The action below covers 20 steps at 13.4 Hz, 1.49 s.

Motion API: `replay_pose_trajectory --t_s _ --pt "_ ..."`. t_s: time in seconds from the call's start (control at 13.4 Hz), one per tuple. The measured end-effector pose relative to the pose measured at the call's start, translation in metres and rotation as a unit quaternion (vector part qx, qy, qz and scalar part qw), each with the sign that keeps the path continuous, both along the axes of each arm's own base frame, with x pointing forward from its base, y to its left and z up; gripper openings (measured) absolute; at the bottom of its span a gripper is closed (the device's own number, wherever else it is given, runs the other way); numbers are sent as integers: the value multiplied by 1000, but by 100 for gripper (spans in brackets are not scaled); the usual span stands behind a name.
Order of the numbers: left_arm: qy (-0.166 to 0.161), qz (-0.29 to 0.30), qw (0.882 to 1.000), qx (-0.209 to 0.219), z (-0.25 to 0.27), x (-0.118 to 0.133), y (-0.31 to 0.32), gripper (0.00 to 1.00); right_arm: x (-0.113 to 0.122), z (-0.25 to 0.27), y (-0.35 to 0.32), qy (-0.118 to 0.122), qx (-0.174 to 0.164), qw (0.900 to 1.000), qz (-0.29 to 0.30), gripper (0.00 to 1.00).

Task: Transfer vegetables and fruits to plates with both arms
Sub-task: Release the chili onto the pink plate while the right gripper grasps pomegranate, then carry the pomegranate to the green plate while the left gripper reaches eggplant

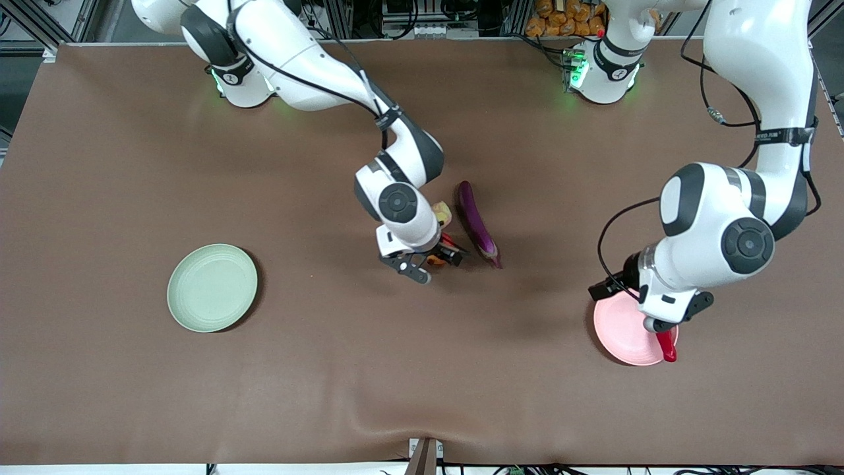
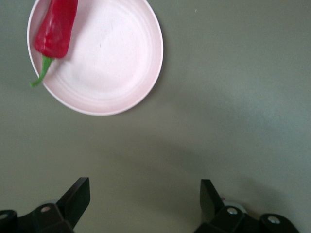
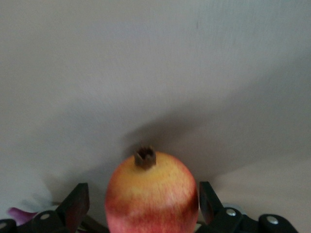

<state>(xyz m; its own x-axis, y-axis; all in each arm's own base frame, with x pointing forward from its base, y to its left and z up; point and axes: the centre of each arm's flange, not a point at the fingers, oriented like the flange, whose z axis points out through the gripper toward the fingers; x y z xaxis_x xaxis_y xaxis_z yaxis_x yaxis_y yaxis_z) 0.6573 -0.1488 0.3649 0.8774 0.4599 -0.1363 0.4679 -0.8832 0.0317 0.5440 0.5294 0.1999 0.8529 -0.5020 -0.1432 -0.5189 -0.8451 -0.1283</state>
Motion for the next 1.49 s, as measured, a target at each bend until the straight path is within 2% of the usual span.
replay_pose_trajectory --t_s 0.07,0.22,0.3,0.45,0.6,0.82,1.04,1.27,1.49 --pt "2 6 1000 0 2 -5 -6 100 -3 -4 2 1 -3 1000 2 100" --pt "5 19 1000 0 6 -13 -15 100 2 -3 -2 -11 -15 1000 20 82" --pt "7 27 1000 0 6 -16 -20 100 7 0 -7 -19 -29 999 40 81" --pt "15 45 999 0 4 -22 -36 100 33 5 -35 -24 -40 997 66 81" --pt "20 57 998 2 3 -31 -62 100 70 18 -83 -12 -45 996 78 81" --pt "26 73 997 9 0 -46 -99 100 127 69 -195 32 -52 992 113 81" --pt "21 90 996 11 -12 -58 -124 100 161 133 -329 53 -37 988 139 81" --pt "19 97 995 20 -36 -76 -149 100 172 126 -437 62 -23 984 164 81" --pt "0 119 992 48 -76 -109 -174 100 166 87 -539 61 -4 979 192 81"
